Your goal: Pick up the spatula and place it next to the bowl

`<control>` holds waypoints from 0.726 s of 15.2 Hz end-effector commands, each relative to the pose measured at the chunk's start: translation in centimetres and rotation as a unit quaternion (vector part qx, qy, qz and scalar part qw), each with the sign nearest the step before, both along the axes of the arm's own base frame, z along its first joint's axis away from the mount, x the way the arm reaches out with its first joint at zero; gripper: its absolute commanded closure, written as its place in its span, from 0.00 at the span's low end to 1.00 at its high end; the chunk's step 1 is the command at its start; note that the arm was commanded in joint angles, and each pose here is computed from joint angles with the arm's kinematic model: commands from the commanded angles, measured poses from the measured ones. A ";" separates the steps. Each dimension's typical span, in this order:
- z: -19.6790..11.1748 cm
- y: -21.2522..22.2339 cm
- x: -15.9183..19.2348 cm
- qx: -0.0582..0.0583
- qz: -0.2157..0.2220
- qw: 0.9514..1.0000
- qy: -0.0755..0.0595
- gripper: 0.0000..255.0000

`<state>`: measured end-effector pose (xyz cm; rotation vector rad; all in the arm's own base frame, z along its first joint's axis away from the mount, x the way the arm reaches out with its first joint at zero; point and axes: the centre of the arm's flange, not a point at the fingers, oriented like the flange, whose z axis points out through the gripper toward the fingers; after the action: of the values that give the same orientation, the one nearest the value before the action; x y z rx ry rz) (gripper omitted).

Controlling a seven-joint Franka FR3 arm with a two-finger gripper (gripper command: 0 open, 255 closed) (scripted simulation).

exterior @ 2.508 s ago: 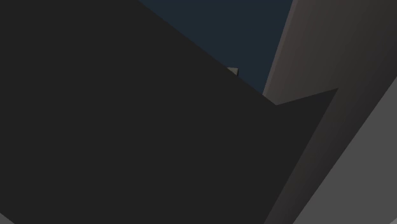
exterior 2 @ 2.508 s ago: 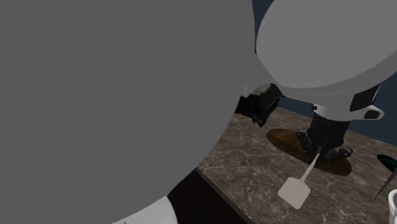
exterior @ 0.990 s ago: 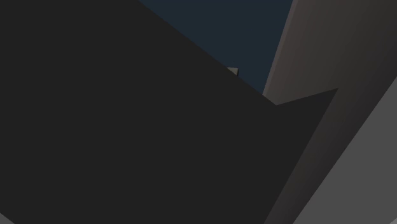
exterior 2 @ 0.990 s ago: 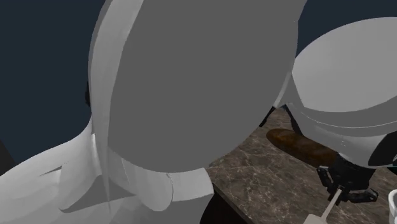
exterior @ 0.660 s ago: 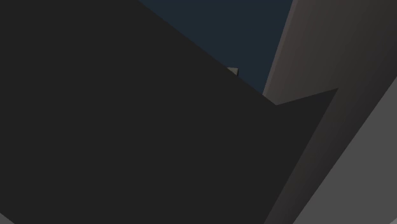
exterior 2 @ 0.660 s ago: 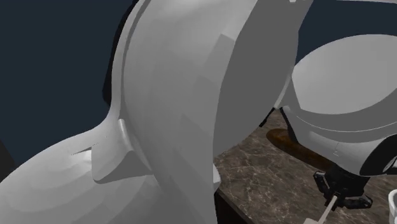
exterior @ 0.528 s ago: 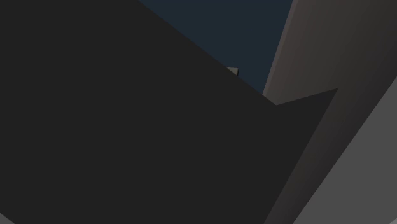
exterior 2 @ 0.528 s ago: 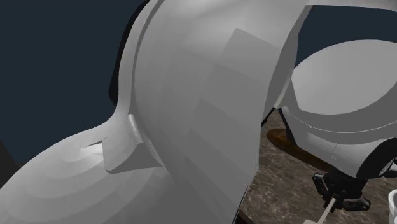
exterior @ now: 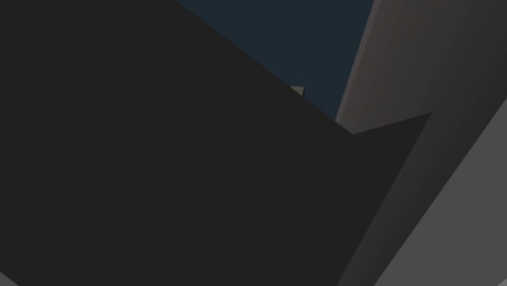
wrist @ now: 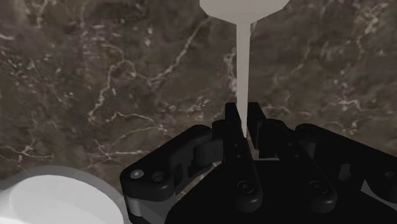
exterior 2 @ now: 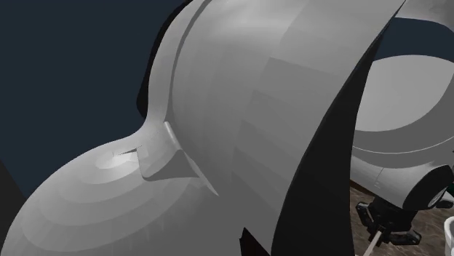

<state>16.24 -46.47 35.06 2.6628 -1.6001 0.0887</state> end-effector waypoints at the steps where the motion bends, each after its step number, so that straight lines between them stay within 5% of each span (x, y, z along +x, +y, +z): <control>1: 0.0 0.0 0.0 0.000 0.000 1.000 0.000 1.00; 2: 0.0 0.0 0.0 0.000 0.000 1.000 0.000 0.00; 7: 0.0 0.0 0.0 0.000 0.000 1.000 0.000 0.00; 11: 5.0 0.3 -0.2 0.000 0.000 1.000 0.000 0.00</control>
<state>16.18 -46.28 39.09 2.6628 -1.5992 0.0916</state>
